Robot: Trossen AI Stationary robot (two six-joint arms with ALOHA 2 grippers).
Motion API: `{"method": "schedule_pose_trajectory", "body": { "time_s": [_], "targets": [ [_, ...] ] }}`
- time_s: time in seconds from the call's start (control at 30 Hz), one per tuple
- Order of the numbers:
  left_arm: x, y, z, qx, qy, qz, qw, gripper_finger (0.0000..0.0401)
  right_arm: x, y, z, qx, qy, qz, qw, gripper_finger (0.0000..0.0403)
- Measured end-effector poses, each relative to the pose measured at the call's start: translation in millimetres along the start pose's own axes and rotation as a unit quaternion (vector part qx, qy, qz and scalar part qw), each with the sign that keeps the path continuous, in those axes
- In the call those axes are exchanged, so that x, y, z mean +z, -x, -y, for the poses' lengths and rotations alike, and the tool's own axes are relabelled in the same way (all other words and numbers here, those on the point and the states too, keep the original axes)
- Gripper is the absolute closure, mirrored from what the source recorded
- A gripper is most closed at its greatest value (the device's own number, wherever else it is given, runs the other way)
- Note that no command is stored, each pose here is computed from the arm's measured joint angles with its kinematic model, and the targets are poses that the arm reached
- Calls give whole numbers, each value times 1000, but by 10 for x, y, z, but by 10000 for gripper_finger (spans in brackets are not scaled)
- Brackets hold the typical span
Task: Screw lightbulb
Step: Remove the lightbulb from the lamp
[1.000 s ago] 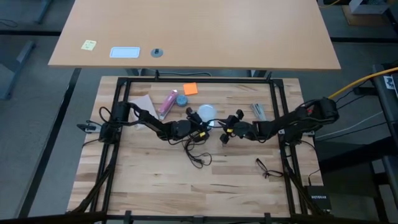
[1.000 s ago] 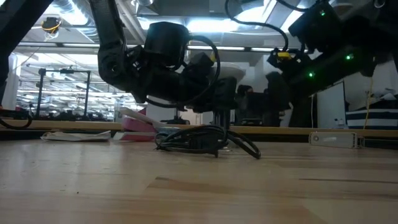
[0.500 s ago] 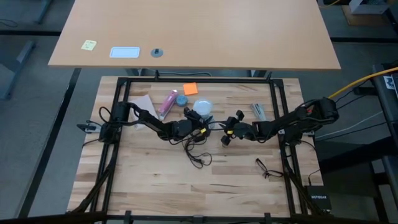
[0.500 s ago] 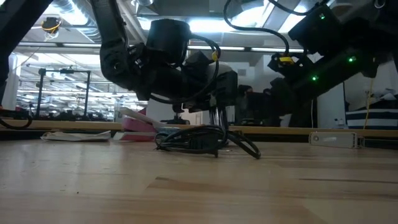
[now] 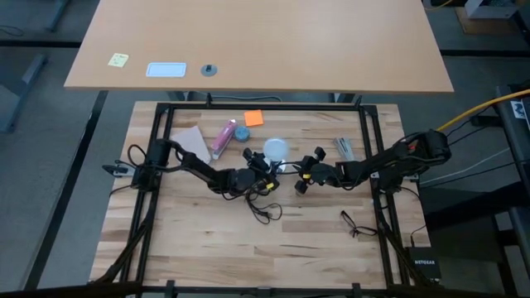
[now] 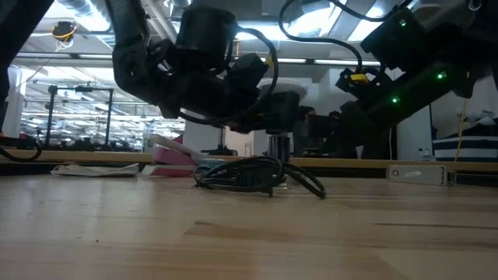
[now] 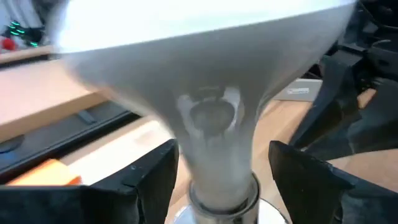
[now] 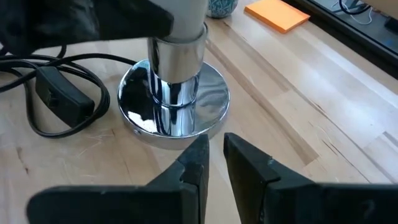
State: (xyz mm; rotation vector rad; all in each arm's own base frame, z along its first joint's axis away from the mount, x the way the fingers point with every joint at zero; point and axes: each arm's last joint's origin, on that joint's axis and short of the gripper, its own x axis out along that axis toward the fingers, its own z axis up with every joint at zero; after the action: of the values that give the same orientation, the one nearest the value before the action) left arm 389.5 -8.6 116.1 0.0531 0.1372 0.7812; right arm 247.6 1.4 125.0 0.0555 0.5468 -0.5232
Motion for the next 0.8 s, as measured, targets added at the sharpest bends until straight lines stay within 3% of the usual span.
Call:
{"method": "schedule_pose_trajectory", "body": {
  "time_s": [0.13,0.33,0.67,0.8],
  "targets": [
    [2,27,17,9,14,1,1000,159,0,0,0,0,0,0,1000,343],
    [5,-1,-10,15,103,2,995,160,1,0,0,0,0,0,1000,343],
    [12,-64,-57,2,128,1,992,161,9,-1,0,-5,-3,6,1000,343],
    [14,-79,-70,2,129,1,992,180,-4,-27,-7,-12,-4,10,1000,343]
  ]
}}
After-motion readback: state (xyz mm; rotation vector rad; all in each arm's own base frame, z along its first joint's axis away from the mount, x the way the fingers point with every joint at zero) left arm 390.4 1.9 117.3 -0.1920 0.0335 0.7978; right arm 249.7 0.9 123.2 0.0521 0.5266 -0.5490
